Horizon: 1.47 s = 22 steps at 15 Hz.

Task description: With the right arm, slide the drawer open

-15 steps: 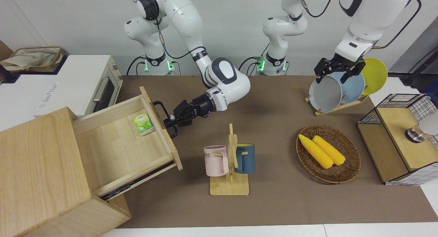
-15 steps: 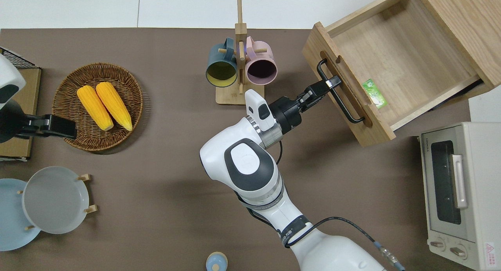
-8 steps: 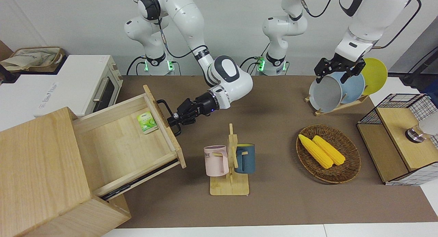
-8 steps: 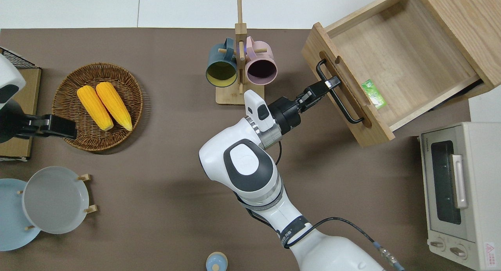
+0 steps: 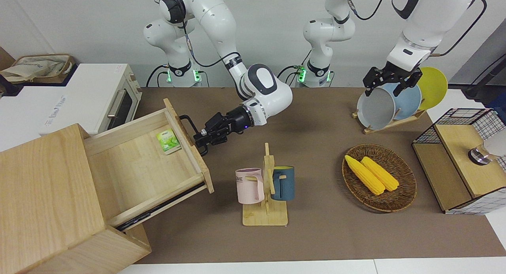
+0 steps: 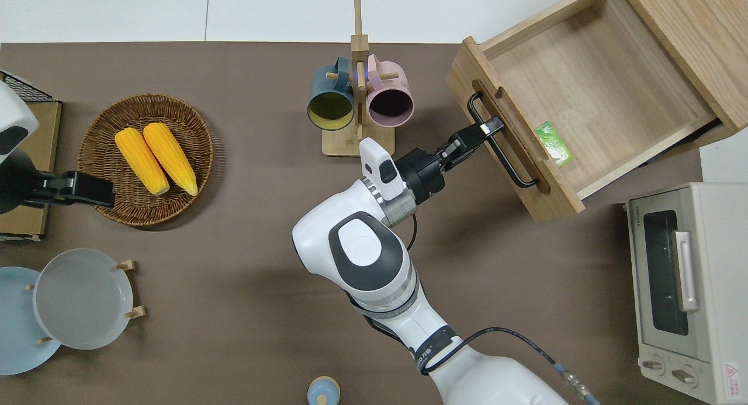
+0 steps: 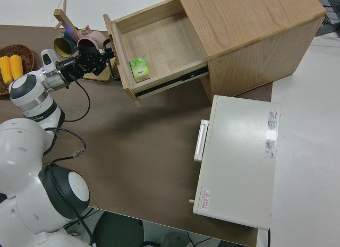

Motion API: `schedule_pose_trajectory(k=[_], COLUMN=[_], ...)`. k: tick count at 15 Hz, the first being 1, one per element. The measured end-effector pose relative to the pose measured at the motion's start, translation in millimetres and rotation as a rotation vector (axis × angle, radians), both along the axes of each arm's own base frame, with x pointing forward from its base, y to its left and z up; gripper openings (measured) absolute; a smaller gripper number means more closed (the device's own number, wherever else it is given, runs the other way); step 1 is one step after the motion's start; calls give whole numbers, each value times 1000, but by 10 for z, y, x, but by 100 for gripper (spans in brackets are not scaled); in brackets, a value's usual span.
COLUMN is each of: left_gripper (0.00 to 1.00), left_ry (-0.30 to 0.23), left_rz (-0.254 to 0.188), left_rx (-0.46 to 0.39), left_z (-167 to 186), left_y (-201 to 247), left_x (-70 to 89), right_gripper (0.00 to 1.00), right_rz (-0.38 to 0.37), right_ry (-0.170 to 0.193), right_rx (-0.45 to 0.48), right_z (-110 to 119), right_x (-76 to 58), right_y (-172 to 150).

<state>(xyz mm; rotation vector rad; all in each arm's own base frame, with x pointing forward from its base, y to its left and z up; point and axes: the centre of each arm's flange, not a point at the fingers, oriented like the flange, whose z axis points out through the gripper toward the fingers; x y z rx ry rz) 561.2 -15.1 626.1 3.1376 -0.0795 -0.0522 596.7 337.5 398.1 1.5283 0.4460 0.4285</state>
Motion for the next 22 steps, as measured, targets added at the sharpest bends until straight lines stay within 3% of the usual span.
schedule_pose_trajectory(k=[4, 6, 13, 22], left_gripper=[100, 100, 100, 100], left_ry=[0, 0, 0, 0], left_rz=[0, 0, 0, 0], left_rx=[0, 0, 0, 0], left_z=[0, 0, 0, 0], left_y=[0, 0, 0, 0], left_x=[0, 0, 0, 0], right_gripper=[86, 99, 99, 99], right_rz=[6, 6, 10, 18], right_ry=[-22, -28, -38, -4], right_rx=[15, 19, 32, 160], right_z=[67, 65, 50, 168], right_x=[4, 6, -11, -281], right_y=[43, 41, 72, 509])
